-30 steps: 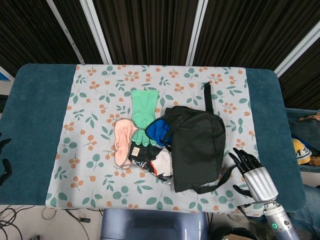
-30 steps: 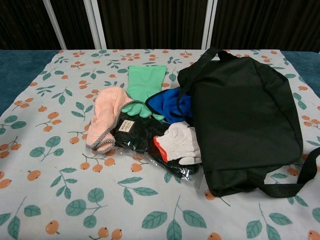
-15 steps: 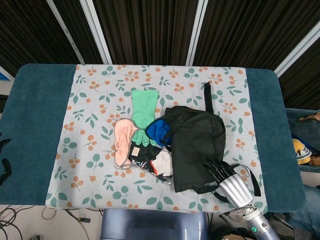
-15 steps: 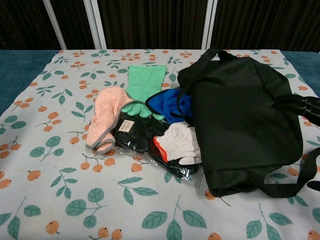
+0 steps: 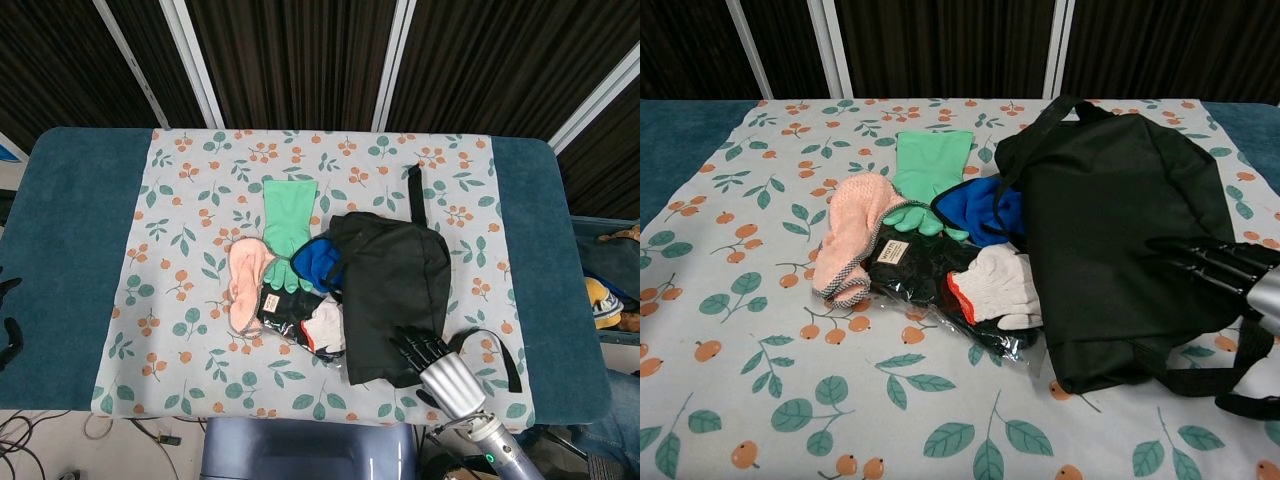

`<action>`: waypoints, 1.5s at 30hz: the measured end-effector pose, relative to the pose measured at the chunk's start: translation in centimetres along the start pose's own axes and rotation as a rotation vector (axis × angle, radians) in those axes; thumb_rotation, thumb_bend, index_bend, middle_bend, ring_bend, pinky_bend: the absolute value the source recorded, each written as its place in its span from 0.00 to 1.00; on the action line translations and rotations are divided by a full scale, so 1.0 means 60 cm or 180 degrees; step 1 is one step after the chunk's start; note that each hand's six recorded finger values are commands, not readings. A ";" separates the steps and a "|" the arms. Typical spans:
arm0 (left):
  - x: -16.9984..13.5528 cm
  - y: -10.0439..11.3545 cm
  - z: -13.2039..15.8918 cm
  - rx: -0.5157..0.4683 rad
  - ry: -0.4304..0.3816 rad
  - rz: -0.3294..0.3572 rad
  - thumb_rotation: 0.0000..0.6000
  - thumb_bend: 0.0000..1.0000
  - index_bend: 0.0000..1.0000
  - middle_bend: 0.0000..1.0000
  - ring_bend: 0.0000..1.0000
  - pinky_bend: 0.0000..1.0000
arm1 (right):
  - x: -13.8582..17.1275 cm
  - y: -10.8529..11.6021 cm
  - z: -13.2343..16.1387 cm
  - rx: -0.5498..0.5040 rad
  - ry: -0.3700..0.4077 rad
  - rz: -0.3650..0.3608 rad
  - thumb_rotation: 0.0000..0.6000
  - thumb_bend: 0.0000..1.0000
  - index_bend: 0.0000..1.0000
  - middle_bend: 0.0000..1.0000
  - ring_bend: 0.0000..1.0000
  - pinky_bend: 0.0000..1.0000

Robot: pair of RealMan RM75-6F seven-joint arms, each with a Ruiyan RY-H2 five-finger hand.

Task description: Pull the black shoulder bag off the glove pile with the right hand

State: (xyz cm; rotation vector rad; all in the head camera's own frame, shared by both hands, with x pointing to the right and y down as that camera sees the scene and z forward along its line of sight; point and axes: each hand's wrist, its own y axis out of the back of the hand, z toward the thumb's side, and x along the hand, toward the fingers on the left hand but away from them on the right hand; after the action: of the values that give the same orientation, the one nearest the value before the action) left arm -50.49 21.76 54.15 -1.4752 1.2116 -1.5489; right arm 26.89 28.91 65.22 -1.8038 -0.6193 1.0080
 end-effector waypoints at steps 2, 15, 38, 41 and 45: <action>0.000 0.000 -0.001 0.0002 0.0010 0.0004 1.00 0.69 0.18 0.06 0.08 0.03 | -0.004 -0.004 0.001 0.0012 0.0007 -0.0016 1.00 0.15 0.03 0.02 0.09 0.18; 0.001 0.001 -0.002 0.0024 0.0062 0.0025 1.00 0.70 0.18 0.06 0.08 0.03 | -0.037 -0.032 0.013 0.0024 0.0105 -0.0201 1.00 0.15 0.03 0.02 0.05 0.17; 0.002 0.001 -0.003 0.0036 0.0114 0.0021 1.00 0.70 0.18 0.06 0.08 0.03 | -0.115 -0.059 0.016 -0.0134 0.0045 -0.0161 1.00 0.53 0.38 0.38 0.36 0.23; 0.003 0.001 -0.003 0.0036 0.0117 0.0020 1.00 0.69 0.18 0.06 0.08 0.03 | -0.120 -0.056 0.017 -0.0235 0.0010 -0.0213 1.00 0.61 0.46 0.43 0.42 0.28; 0.003 0.001 -0.002 0.0035 0.0121 0.0015 1.00 0.70 0.18 0.06 0.08 0.03 | -0.126 -0.054 0.012 -0.0362 -0.0051 -0.0255 1.00 0.70 0.55 0.52 0.50 0.36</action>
State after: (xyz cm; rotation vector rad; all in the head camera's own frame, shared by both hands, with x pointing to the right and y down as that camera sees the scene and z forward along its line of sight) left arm -50.65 21.61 54.17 -1.4409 1.2255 -1.5847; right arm 22.30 24.89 70.78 -1.8559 -0.7663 0.9508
